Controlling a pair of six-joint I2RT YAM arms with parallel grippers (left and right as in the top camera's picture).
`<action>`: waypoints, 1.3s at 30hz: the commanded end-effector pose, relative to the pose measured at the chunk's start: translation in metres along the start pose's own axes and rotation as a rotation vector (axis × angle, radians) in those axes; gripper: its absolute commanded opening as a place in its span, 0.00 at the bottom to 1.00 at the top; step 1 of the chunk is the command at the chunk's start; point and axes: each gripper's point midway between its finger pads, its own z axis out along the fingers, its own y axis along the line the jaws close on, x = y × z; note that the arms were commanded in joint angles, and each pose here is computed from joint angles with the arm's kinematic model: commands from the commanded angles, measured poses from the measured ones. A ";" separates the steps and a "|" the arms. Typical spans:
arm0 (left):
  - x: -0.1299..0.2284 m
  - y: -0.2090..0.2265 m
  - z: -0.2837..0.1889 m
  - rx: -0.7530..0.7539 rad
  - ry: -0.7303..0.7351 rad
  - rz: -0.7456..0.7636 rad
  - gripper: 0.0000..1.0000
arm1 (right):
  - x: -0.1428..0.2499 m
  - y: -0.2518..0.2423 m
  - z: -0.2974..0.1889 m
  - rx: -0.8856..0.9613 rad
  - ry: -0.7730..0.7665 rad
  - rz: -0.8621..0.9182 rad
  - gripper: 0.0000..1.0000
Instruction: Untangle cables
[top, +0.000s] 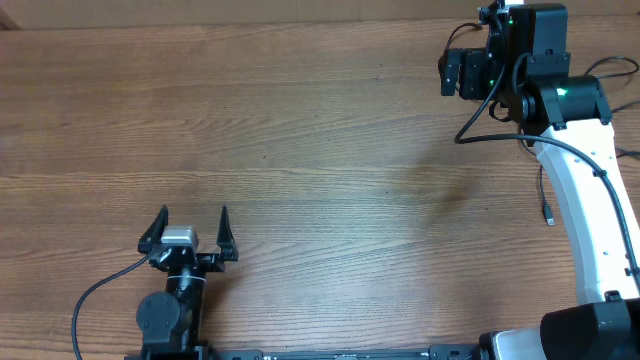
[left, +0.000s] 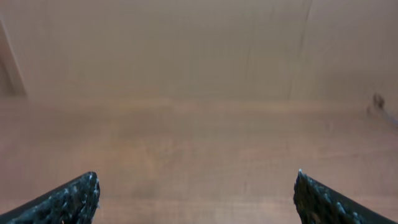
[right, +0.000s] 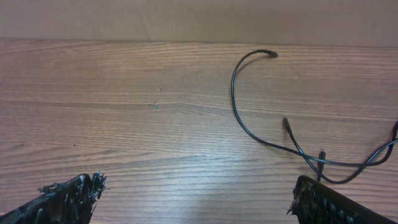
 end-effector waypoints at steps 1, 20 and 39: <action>0.004 -0.001 -0.001 0.011 0.012 0.081 1.00 | -0.007 0.000 -0.010 0.004 -0.031 -0.002 1.00; 0.004 0.002 -0.001 -0.007 0.014 0.056 1.00 | -0.007 0.000 -0.010 0.004 -0.031 -0.002 1.00; 0.004 0.002 -0.001 -0.007 0.014 0.056 0.99 | -0.007 0.000 -0.010 0.004 -0.031 -0.002 1.00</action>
